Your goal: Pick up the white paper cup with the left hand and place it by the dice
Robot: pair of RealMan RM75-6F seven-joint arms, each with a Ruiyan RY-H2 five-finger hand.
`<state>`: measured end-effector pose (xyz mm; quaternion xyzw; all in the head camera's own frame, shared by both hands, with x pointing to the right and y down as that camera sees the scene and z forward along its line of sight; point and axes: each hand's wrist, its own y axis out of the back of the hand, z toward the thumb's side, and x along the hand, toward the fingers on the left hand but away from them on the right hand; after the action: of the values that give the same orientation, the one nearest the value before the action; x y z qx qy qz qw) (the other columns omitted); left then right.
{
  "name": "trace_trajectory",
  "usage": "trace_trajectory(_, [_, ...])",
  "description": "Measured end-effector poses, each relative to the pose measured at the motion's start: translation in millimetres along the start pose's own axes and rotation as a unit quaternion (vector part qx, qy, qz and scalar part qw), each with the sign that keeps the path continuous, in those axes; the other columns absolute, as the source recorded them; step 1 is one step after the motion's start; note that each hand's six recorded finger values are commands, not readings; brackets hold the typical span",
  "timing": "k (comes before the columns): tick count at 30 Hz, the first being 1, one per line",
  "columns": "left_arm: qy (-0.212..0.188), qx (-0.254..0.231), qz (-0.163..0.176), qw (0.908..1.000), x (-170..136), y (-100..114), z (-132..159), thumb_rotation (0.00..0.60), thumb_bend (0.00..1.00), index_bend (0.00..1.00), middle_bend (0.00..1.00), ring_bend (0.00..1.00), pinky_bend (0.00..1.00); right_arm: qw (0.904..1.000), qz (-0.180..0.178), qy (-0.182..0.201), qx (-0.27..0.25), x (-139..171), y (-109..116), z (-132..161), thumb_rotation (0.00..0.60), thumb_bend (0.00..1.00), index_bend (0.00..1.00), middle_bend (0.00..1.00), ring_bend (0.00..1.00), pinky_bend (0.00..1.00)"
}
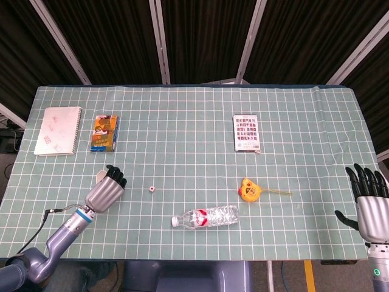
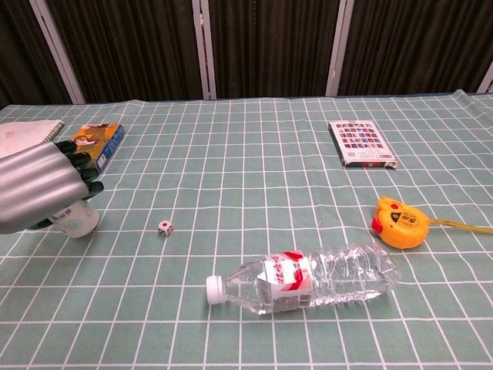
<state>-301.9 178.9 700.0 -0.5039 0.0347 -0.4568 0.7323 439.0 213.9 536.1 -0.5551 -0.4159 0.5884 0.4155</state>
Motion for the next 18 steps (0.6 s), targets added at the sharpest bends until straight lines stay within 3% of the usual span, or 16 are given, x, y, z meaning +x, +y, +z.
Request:
trace_trajectory(4, [0.040,-0.108,-0.007,0.9933,0,3,-17,0.600,0.00,0.49,0.42,0.32,0.36,1.0000,0.000,0.002,-0.002,1,0,1,0.600,0.00,0.00,0.00,0.00,0.00])
trace_trajectory(7, [0.075,-0.227,-0.015,0.9709,-1,4,-33,0.600,0.00,0.49,0.41,0.32,0.35,1.0000,0.000,0.004,-0.003,1,1,2,0.600,0.00,0.00,0.00,0.00,0.00])
trace_trajectory(10, [0.104,-0.358,-0.027,0.9275,-4,1,-48,0.600,0.00,0.49,0.40,0.30,0.34,1.0000,0.000,0.007,-0.004,2,1,4,0.600,0.00,0.00,0.00,0.00,0.00])
trace_trajectory(13, [0.123,-0.484,-0.045,0.8650,-9,-5,-59,0.600,0.00,0.48,0.40,0.28,0.32,0.9999,0.001,0.010,-0.004,2,1,6,0.600,0.00,0.00,0.00,0.00,0.00])
trace_trajectory(14, [0.129,-0.529,-0.055,0.8367,-11,-8,-62,0.600,0.00,0.48,0.40,0.28,0.32,0.9999,0.001,0.010,-0.004,2,0,6,0.600,0.00,0.00,0.00,0.00,0.00])
trace_trajectory(16, [0.136,-0.588,-0.070,0.7939,-14,-14,-65,0.600,0.00,0.48,0.39,0.28,0.32,0.9999,0.002,0.012,-0.004,2,0,7,0.600,0.00,0.00,0.00,0.00,0.00])
trace_trajectory(17, [0.140,-0.621,-0.082,0.7670,-16,-19,-66,0.600,0.00,0.48,0.39,0.28,0.32,0.9999,0.002,0.012,-0.004,2,0,7,0.600,0.00,0.00,0.00,0.00,0.00])
trace_trajectory(18, [0.143,-0.641,-0.091,0.7482,-17,-23,-67,0.600,0.00,0.48,0.38,0.28,0.32,0.9999,0.003,0.012,-0.004,2,-1,8,0.600,0.00,0.00,0.00,0.00,0.00])
